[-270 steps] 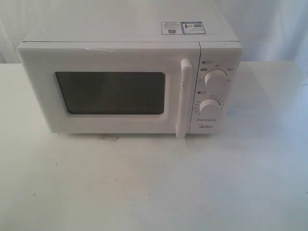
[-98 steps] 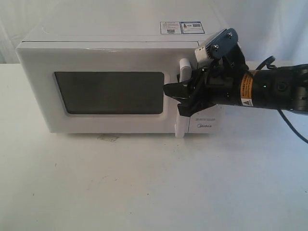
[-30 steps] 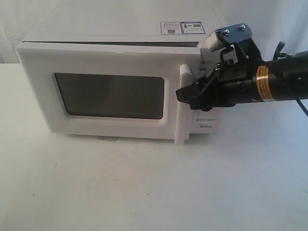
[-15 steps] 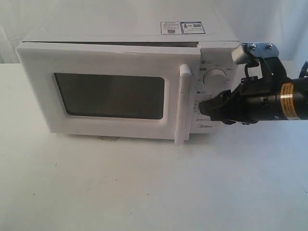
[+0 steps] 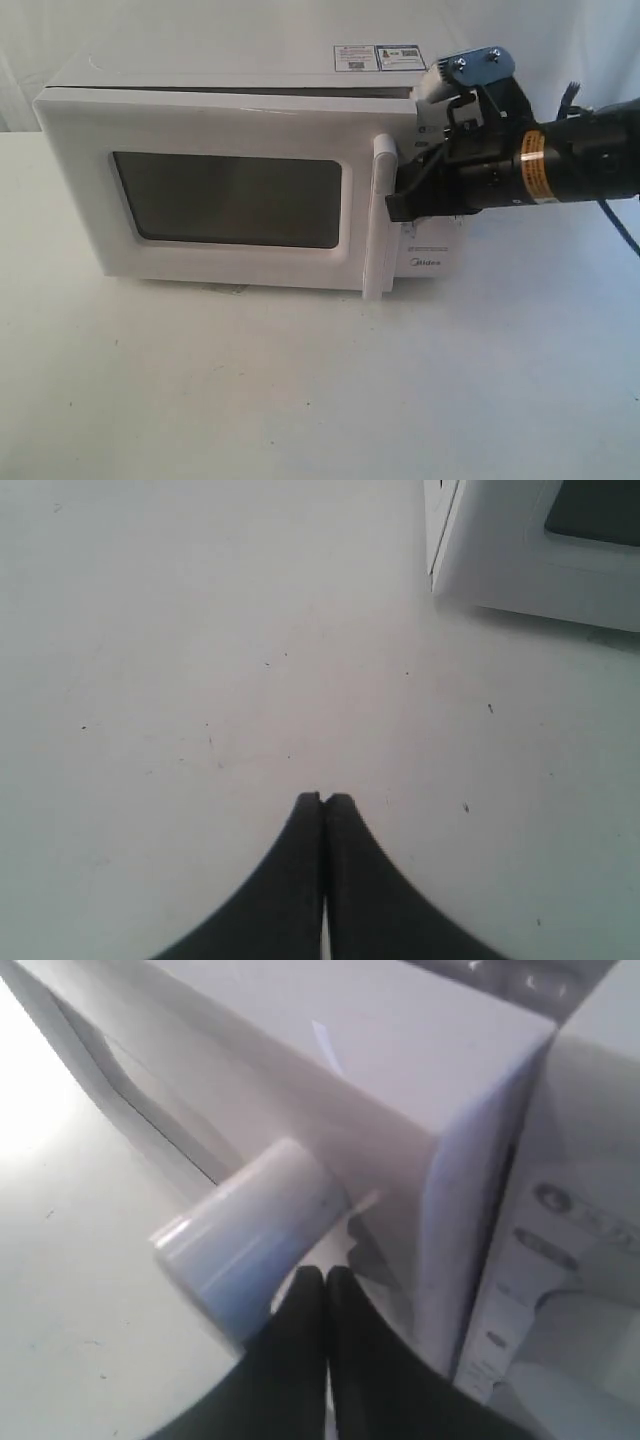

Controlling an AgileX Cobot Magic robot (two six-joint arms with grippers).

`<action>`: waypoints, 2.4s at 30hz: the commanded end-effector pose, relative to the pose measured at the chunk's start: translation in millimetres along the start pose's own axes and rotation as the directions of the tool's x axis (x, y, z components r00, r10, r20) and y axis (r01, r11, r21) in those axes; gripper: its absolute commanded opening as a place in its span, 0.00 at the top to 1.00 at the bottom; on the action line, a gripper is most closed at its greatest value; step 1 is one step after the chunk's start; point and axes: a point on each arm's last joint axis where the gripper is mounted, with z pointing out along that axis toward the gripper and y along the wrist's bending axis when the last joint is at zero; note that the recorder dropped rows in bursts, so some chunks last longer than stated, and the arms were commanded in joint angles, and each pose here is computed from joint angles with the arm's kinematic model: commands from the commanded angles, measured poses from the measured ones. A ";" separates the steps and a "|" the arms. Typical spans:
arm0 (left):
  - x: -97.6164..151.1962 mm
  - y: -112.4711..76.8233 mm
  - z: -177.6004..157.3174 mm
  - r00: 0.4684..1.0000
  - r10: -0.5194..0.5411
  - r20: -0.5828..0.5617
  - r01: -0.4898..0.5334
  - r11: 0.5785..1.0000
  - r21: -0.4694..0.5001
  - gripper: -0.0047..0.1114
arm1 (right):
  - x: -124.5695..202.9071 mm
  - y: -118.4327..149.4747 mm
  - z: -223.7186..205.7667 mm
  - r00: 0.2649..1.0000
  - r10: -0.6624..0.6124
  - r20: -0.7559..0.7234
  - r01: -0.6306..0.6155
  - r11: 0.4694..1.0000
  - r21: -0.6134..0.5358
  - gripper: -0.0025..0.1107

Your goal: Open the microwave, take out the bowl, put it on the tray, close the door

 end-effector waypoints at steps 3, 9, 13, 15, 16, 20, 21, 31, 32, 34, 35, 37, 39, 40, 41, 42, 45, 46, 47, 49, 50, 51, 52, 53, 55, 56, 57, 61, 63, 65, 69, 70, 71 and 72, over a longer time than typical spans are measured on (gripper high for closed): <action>0.7 -0.1 0.1 1.000 -0.010 0.001 0.010 1.000 0.002 0.96 | 9.2 43.0 -16.7 0.998 0.044 -0.034 -0.053 0.947 -0.317 0.98; 0.7 -0.1 0.1 1.000 -0.010 0.001 0.010 1.000 0.002 0.96 | 40.3 61.0 -44.8 0.983 0.160 -0.086 -0.179 0.941 -0.287 0.98; 0.7 -0.1 0.1 1.000 -0.010 0.001 0.010 1.000 0.002 0.96 | 58.1 74.0 -59.3 0.971 0.211 -0.112 -0.235 0.926 -0.294 0.98; 0.7 -0.1 0.1 1.000 -0.010 0.001 0.010 1.000 0.002 0.96 | 63.6 78.0 -67.4 0.970 0.221 -0.099 -0.239 0.933 -0.268 0.98; 0.7 -0.1 0.1 1.000 -0.010 0.001 0.010 1.000 0.002 0.96 | 63.9 78.2 -70.8 0.973 0.215 -0.080 -0.229 0.942 -0.244 0.98; 0.7 -0.1 0.1 1.000 -0.010 0.001 0.010 1.000 0.002 0.96 | 60.7 73.3 -77.0 0.979 0.203 -0.024 -0.204 0.968 -0.147 0.98; 0.7 -0.1 0.1 1.000 -0.010 0.001 0.010 1.000 0.002 0.96 | 60.0 73.2 -77.1 0.979 0.200 -0.022 -0.201 0.968 -0.147 0.98; 0.7 -0.1 0.1 1.000 -0.010 0.001 0.010 1.000 0.002 0.96 | 59.1 47.9 -73.9 0.977 0.210 0.029 -0.212 0.972 0.105 0.98; 0.7 -0.1 0.1 1.000 -0.010 0.001 0.010 1.000 0.002 0.96 | 57.6 47.9 -74.1 0.978 0.208 0.033 -0.210 0.972 0.103 0.98; 0.7 -0.1 0.1 1.000 -0.010 0.001 0.010 1.000 0.002 0.96 | 54.0 51.9 -74.2 0.980 0.195 0.031 -0.197 0.979 0.057 0.98; 0.7 -0.1 0.1 1.000 -0.010 0.001 0.010 1.000 0.002 0.96 | 51.7 53.9 -74.5 0.982 0.187 0.032 -0.188 0.982 0.033 0.98; 0.7 -0.1 0.1 1.000 -0.010 0.001 0.010 1.000 0.002 0.96 | 46.4 57.2 -75.2 0.983 0.177 0.037 -0.177 0.984 -0.008 0.98; 0.7 -0.1 0.1 1.000 -0.010 0.001 0.010 1.000 0.002 0.96 | 40.9 58.9 -76.2 0.985 0.166 0.047 -0.165 0.986 -0.030 0.98; 0.7 -0.1 0.1 1.000 -0.010 0.001 0.010 1.000 0.002 0.96 | 38.6 58.9 -76.7 0.986 0.157 0.053 -0.156 0.987 -0.032 0.98; 0.7 -0.1 0.1 1.000 -0.010 0.001 0.010 1.000 0.002 0.96 | 36.4 59.3 -77.1 0.986 0.153 0.058 -0.151 0.988 -0.037 0.98; 0.7 -0.1 0.1 1.000 -0.010 0.001 0.010 1.000 0.002 0.96 | 33.6 60.0 -77.7 0.987 0.149 0.063 -0.146 0.988 -0.046 0.98; 0.7 -0.1 0.1 1.000 -0.010 0.001 0.010 1.000 0.002 0.96 | 27.5 67.2 -79.6 0.989 0.137 0.064 -0.128 0.984 -0.127 0.98; 0.7 -0.1 0.1 1.000 -0.010 0.001 0.010 1.000 0.002 0.96 | 25.4 69.7 -80.3 0.989 0.131 0.064 -0.120 0.981 -0.152 0.98; 0.7 -0.1 0.1 1.000 -0.010 0.001 0.010 1.000 0.002 0.96 | 23.6 71.8 -81.0 0.990 0.127 0.065 -0.114 0.978 -0.175 0.98; 0.7 -0.1 0.1 1.000 -0.010 0.001 0.010 1.000 0.002 0.96 | 21.1 75.8 -81.4 0.991 0.118 0.065 -0.102 0.973 -0.206 0.98; 0.7 -0.1 0.1 1.000 -0.010 0.001 0.010 1.000 0.002 0.96 | 19.5 78.5 -81.4 0.992 0.111 0.066 -0.094 0.971 -0.221 0.98; 0.7 -0.1 0.1 1.000 -0.010 0.001 0.010 1.000 0.002 0.96 | 18.4 81.5 -81.3 0.992 0.104 0.065 -0.086 0.967 -0.239 0.98; 0.7 -0.1 0.1 1.000 -0.010 0.001 0.010 1.000 0.002 0.96 | 17.9 83.9 -81.0 0.993 0.099 0.063 -0.080 0.965 -0.252 0.98; 0.7 -0.1 0.1 1.000 -0.010 0.001 0.010 1.000 0.002 0.96 | 17.3 86.9 -80.3 0.994 0.092 0.062 -0.072 0.962 -0.262 0.98; 0.7 -0.1 0.1 1.000 -0.010 0.001 0.010 1.000 0.002 0.96 | 17.4 92.0 -78.9 0.995 0.081 0.057 -0.062 0.958 -0.279 0.98; 0.7 -0.1 0.1 1.000 -0.010 0.001 0.010 1.000 0.002 0.96 | 17.4 94.4 -78.1 0.996 0.075 0.056 -0.056 0.957 -0.284 0.98; 0.7 -0.1 0.1 1.000 -0.010 0.001 0.010 1.000 0.002 0.96 | 17.4 96.8 -77.3 0.996 0.069 0.055 -0.051 0.956 -0.289 0.98; 0.7 -0.1 0.1 1.000 -0.010 0.001 0.010 1.000 0.002 0.96 | 18.0 101.0 -70.6 0.997 0.055 0.048 -0.040 0.963 -0.266 0.98; 0.7 -0.1 0.1 1.000 -0.010 0.001 0.010 1.000 0.002 0.96 | 19.9 100.9 -64.3 0.998 0.055 0.033 -0.045 0.967 -0.252 0.98; 0.7 -0.1 0.1 1.000 -0.010 0.001 0.010 1.000 0.002 0.96 | 22.4 103.4 -57.3 0.999 0.053 0.008 -0.049 0.963 -0.266 0.98; 0.7 -0.1 0.1 1.000 -0.010 0.001 0.010 1.000 0.002 0.96 | 22.7 114.8 -39.7 0.999 0.032 -0.042 -0.044 0.944 -0.327 0.98; 0.7 -0.1 0.1 1.000 -0.010 0.001 0.010 1.000 0.002 0.96 | 22.0 118.8 -35.8 0.998 0.022 -0.050 -0.038 0.939 -0.343 0.98; 0.7 -0.1 0.1 1.000 -0.010 0.001 0.010 1.000 0.002 0.96 | 21.1 123.0 -32.7 0.998 0.013 -0.056 -0.032 0.933 -0.358 0.98; 0.7 -0.1 0.1 1.000 -0.010 0.001 0.010 1.000 0.002 0.96 | 19.4 127.2 -29.6 0.998 0.002 -0.058 -0.024 0.927 -0.374 0.98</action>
